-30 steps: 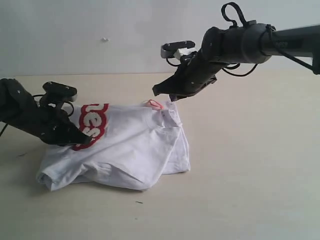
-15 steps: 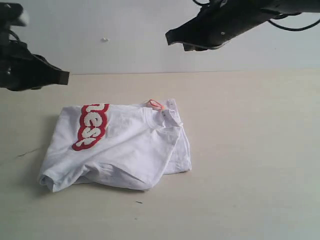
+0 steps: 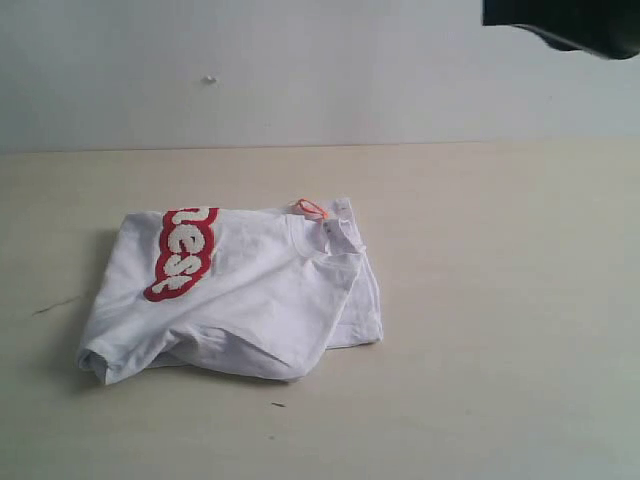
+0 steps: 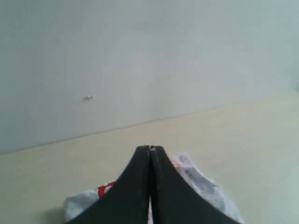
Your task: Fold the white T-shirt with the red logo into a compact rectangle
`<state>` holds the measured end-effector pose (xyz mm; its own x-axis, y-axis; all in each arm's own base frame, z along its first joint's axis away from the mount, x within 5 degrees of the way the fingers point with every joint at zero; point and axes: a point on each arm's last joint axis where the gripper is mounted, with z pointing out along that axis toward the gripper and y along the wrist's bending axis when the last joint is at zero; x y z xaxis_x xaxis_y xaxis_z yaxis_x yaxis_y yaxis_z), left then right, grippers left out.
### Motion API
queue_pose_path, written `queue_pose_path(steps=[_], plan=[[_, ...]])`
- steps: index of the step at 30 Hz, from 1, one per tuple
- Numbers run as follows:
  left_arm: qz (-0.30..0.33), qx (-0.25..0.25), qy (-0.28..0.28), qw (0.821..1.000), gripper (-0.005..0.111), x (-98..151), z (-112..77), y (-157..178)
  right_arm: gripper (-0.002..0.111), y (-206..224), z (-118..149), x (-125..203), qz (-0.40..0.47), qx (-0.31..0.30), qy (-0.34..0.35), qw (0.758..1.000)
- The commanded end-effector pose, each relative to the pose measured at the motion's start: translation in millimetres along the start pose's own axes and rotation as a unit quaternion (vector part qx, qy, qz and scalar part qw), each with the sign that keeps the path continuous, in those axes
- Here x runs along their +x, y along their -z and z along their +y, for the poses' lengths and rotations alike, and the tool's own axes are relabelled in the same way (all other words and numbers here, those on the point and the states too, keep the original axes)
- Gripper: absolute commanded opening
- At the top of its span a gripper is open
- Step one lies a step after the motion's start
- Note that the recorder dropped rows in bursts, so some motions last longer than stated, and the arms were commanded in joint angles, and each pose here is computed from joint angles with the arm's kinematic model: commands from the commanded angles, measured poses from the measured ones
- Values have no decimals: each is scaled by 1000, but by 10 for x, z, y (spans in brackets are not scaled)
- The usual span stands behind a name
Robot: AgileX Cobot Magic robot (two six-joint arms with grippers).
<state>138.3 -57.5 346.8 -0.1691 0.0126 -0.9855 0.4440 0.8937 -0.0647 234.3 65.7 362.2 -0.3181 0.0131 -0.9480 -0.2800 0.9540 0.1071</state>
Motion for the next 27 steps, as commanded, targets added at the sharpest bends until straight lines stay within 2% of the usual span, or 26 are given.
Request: queue_pose_path(steps=[1, 9, 17, 27], plan=[[-56, 29, 7, 998, 0, 8, -129, 426, 0, 473, 18, 35, -58, -1, -5, 998], [-146, 80, -28, 986, 0, 26, -343, 1100, 0, 1277, 75, 205, -144, -20, -11, 989], [-209, 122, -44, 969, 0, 127, -492, 1542, 0, 1969, 147, 321, -217, -45, 4, 975], [-216, 128, -57, 966, 0, 166, -518, 1619, 0, 2442, 187, 509, -270, -65, 6, 961]])
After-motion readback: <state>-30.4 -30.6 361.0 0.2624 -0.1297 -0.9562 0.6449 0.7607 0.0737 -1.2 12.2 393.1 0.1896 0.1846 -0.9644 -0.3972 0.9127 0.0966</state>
